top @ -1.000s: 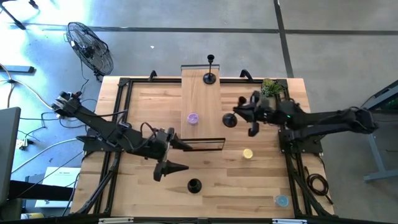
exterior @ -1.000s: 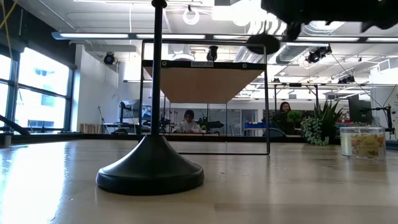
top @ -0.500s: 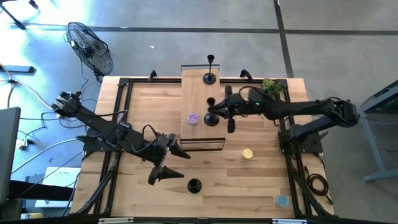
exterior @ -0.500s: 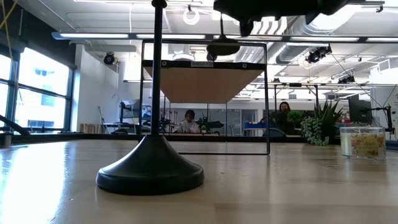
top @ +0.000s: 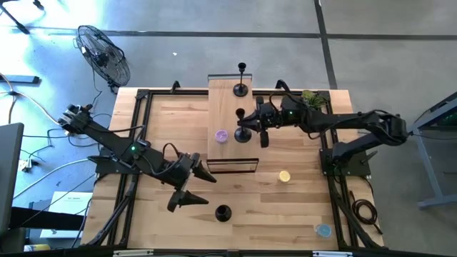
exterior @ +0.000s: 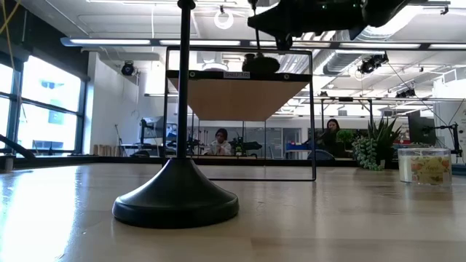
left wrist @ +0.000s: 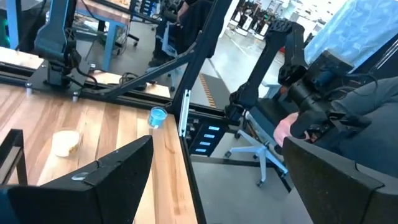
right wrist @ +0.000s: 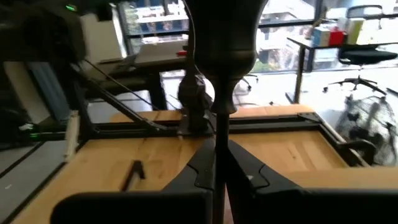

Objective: Pick & Place candle stick holders
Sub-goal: Put the left candle holder on the shelf

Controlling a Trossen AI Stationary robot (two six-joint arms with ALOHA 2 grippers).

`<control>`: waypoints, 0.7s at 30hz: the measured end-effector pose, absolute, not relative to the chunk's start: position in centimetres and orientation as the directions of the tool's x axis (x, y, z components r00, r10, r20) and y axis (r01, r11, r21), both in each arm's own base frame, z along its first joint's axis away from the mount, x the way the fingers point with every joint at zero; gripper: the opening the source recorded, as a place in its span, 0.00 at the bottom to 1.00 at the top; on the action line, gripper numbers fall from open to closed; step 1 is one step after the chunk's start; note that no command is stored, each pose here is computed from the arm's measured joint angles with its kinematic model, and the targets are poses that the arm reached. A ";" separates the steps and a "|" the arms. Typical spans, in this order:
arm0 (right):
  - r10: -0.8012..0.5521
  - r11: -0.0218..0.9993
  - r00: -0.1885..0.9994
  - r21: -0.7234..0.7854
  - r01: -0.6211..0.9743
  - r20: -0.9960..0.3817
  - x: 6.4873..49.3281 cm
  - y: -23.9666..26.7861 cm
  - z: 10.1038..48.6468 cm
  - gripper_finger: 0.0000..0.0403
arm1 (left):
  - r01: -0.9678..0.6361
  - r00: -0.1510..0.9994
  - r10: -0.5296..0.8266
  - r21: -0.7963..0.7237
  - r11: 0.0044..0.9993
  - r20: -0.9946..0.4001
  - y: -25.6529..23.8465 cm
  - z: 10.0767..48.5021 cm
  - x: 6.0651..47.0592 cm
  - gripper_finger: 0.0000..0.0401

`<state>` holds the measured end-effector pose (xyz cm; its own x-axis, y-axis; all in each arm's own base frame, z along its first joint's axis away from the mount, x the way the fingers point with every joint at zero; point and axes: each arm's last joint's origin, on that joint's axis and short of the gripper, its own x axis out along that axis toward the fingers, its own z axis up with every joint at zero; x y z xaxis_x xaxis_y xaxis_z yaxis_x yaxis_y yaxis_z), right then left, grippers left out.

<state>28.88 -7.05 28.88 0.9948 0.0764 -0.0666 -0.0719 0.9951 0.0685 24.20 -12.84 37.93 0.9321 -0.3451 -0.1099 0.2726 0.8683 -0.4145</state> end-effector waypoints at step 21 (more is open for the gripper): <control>0.053 0.993 0.998 0.101 -0.056 0.030 27.0 -7.2 24.8 0.02 | 0.215 0.947 -0.296 -0.434 0.875 -0.128 -12.7 37.8 24.2 0.88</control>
<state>26.98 -7.22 24.78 0.9981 0.0528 0.0305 -0.0556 0.9933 0.1009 24.23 -12.68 37.76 0.9466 -0.2961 -0.1276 0.2152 0.8749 -0.4338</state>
